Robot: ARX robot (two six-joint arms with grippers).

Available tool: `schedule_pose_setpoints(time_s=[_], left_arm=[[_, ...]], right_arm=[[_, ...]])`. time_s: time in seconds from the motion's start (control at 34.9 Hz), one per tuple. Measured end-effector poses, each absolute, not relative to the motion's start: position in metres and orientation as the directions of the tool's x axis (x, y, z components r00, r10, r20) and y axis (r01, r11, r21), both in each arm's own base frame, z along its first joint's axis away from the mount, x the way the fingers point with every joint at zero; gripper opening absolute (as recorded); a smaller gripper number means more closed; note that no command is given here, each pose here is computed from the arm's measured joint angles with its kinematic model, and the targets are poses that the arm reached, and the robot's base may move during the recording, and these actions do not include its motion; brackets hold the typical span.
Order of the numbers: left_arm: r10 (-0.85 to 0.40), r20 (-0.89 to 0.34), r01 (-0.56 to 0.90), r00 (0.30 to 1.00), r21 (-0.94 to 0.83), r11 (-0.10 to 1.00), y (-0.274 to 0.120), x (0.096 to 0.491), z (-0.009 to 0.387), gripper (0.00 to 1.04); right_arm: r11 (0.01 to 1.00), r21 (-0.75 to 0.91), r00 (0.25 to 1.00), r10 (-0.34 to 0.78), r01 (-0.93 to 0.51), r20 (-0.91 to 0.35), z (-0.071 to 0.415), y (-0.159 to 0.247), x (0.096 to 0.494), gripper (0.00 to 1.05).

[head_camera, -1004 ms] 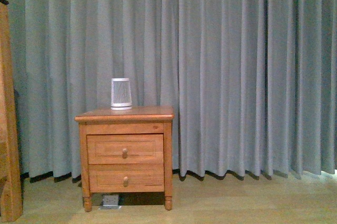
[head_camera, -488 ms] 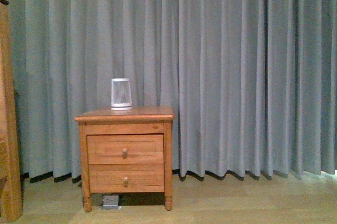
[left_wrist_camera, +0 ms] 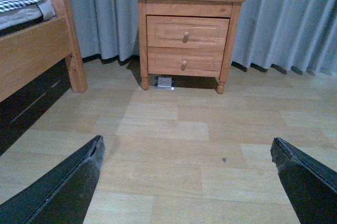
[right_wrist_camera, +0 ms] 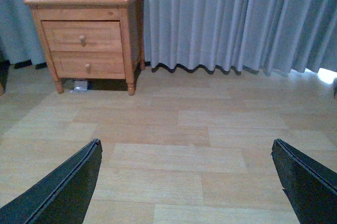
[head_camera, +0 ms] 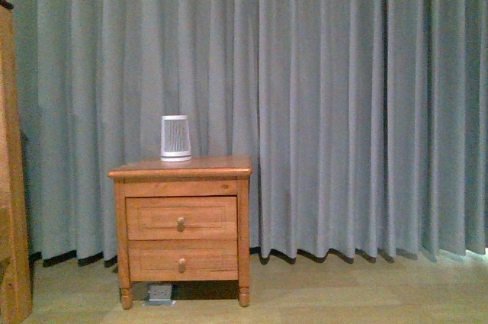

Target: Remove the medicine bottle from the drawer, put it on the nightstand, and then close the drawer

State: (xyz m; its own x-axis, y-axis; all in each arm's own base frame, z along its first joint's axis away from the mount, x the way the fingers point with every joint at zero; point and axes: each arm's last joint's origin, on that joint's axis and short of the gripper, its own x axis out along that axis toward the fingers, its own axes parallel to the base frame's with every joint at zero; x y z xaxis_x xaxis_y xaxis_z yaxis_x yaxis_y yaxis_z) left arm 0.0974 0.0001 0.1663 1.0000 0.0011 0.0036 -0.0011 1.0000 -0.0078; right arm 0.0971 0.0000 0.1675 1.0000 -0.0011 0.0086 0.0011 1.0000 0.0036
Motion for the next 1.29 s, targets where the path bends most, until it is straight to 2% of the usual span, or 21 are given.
schedule_pose_setpoints(time_s=[1.29], left_arm=[[0.002, 0.004, -0.001, 1.0, -0.008, 1.0, 0.0001, 0.0974, 0.1664, 0.98]], right_arm=[[1.0, 0.003, 1.0, -0.001, 0.001, 0.008, 0.1675, 0.0, 0.0971, 0.98]])
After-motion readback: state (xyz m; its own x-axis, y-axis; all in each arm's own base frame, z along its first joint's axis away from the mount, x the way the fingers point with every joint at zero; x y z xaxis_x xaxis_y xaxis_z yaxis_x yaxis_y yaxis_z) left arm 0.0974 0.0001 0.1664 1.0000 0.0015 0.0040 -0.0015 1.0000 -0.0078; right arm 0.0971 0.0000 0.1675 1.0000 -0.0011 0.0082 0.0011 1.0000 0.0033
